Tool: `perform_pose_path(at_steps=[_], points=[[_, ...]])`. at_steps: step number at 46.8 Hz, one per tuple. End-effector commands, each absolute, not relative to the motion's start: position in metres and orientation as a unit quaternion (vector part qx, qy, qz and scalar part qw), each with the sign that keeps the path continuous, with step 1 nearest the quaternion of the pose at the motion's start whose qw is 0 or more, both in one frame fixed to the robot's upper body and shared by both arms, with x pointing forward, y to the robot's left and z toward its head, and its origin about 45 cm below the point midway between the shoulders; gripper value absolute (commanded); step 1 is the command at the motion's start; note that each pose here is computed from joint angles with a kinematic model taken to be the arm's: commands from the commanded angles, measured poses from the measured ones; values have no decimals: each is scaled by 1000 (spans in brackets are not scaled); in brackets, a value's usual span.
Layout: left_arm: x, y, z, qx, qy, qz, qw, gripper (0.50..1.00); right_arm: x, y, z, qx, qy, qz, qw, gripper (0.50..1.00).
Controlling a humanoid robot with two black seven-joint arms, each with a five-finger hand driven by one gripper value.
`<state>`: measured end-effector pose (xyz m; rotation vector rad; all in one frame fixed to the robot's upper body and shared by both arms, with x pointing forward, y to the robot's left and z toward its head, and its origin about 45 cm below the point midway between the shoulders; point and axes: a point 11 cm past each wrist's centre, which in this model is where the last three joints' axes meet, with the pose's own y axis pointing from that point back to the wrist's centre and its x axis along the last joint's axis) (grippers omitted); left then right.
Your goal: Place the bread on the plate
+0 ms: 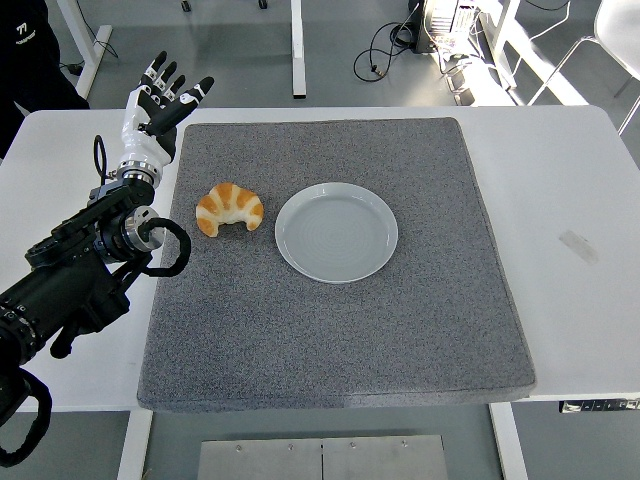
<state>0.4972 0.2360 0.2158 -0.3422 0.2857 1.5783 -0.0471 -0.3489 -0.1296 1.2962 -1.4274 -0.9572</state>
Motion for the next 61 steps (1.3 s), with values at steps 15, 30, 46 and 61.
perform_pose_path(at_steps=[15, 30, 46, 61], points=[[498, 240, 215, -138, 117, 719, 671, 969, -48, -349, -130, 530, -584, -392, 475, 1000], [501, 246, 226, -109, 79, 710, 691, 965, -48, -349, -130, 530, -584, -392, 475, 1000], [505, 268, 264, -75, 41, 686, 722, 904, -48, -349, -130, 530, -584, -392, 475, 1000], [494, 257, 293, 1, -22, 628, 778, 863, -47, -349, -130, 530, -584, -391, 474, 1000]])
